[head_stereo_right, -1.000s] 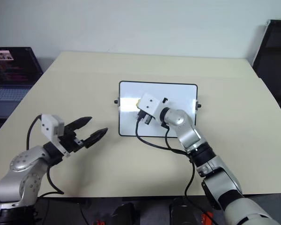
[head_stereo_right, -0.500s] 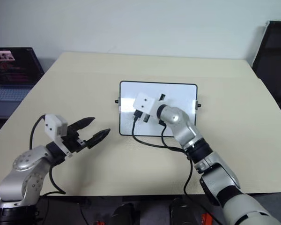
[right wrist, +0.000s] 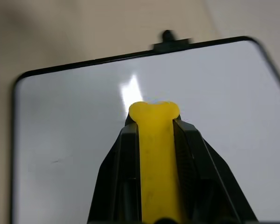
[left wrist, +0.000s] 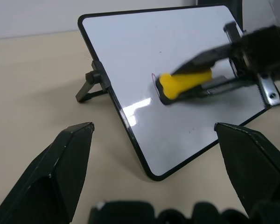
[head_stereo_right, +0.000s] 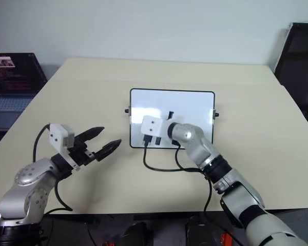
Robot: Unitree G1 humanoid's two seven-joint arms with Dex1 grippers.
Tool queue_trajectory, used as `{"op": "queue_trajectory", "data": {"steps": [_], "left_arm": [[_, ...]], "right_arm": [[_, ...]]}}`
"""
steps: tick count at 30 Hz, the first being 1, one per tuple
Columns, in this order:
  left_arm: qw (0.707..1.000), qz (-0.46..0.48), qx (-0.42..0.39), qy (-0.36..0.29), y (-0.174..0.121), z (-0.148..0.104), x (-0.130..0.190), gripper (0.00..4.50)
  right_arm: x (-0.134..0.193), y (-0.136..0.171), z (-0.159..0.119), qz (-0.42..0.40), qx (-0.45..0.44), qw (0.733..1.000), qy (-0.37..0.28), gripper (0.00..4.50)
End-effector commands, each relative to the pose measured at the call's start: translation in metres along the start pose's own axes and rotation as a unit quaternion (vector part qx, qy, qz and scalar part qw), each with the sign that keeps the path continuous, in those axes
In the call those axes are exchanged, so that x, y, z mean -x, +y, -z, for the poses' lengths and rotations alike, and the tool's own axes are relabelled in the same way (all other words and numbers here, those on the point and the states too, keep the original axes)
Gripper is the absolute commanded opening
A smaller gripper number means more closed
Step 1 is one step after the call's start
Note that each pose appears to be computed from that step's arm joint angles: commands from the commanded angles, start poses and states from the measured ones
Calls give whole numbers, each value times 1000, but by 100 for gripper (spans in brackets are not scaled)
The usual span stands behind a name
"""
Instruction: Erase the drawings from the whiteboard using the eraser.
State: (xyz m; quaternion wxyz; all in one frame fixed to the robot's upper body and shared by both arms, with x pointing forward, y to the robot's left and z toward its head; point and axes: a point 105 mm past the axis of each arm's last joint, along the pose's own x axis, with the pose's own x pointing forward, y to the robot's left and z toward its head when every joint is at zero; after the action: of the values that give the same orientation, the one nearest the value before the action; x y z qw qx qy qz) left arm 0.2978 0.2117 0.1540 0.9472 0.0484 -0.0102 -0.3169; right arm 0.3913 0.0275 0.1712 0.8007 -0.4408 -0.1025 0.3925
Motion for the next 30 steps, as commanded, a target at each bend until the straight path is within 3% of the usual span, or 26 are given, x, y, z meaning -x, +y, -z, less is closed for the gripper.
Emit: {"op": "queue_trajectory", "data": {"steps": [1,9,11,19,24,30], "left_arm": [[999,14,-24,-16,-3,-14,-3,450],[999,22,-33,-15,2,-16,-4,450],[999,24,-33,-15,2,-16,-5,450],[999,35,-31,-13,-2,-12,-7,450],[999,38,-29,-13,-3,-10,-7,450],[999,40,-29,-14,-4,-10,-9,450]], "right_arm": [[-2,-7,-8,5,-2,1000,-12,67],[11,46,10,-151,2,988,23,67],[10,42,10,-138,19,990,24,67],[2,-27,11,47,21,998,26,67],[6,-17,27,19,-18,998,50,67],[15,28,23,-116,-35,992,42,67]]}}
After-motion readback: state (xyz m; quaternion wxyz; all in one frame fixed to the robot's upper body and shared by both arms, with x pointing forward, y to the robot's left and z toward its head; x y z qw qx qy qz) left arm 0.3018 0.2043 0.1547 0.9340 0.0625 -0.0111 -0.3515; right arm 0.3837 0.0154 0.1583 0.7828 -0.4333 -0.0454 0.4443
